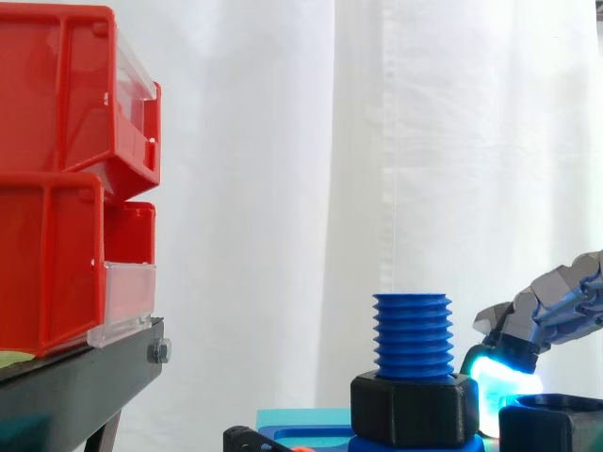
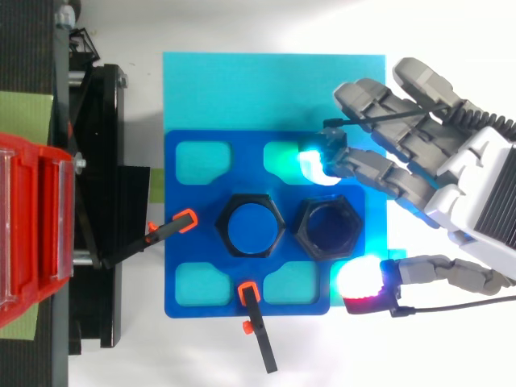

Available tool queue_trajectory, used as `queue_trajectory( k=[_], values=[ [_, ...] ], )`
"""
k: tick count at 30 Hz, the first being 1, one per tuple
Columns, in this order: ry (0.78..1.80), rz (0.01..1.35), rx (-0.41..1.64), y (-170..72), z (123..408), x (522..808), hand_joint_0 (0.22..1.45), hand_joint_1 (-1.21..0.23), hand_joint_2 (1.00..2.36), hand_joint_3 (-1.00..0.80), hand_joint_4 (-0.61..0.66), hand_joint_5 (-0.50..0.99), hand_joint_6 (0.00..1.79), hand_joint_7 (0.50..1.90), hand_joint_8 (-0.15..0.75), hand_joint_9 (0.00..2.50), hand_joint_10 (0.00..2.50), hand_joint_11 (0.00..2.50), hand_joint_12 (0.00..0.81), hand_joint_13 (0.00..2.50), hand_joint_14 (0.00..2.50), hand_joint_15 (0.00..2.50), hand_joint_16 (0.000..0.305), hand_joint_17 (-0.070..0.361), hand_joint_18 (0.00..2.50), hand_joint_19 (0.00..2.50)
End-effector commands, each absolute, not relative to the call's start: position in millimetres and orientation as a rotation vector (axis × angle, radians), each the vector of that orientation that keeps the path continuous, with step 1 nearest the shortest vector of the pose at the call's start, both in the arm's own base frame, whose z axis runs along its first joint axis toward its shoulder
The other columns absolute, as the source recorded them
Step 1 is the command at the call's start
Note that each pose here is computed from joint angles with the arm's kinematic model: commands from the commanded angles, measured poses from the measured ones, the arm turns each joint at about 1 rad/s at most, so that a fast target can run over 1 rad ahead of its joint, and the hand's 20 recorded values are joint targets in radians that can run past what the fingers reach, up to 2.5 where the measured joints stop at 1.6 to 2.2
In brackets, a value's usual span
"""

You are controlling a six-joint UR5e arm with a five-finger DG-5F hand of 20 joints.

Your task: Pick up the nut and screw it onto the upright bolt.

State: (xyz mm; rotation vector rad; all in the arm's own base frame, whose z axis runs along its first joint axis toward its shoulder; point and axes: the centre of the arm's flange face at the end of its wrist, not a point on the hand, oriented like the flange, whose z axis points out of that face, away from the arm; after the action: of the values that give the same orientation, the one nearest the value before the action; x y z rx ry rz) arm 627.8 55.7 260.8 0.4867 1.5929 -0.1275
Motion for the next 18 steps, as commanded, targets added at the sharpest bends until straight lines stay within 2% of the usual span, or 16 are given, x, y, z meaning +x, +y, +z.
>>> queue_trajectory(
  k=[1,6,18],
  values=[
    [1.596,-0.124,0.489,55.6,260.7,627.2,0.39,-0.71,1.00,-0.50,0.20,-0.26,0.50,0.67,0.279,0.07,0.00,0.00,0.398,0.16,0.00,0.00,0.059,0.132,0.03,0.00],
    [1.597,-0.126,0.490,54.7,259.8,627.5,0.40,-0.71,1.00,-0.50,0.23,-0.25,0.50,0.69,0.289,0.12,0.00,0.00,0.395,0.20,0.00,0.00,0.057,0.129,0.08,0.00],
    [1.583,-0.118,0.496,54.4,260.7,629.1,0.34,-0.65,1.00,-0.50,0.21,-0.27,0.50,0.72,0.294,0.02,0.00,0.00,0.423,0.11,0.00,0.00,0.065,0.145,0.00,0.00]
  ],
)
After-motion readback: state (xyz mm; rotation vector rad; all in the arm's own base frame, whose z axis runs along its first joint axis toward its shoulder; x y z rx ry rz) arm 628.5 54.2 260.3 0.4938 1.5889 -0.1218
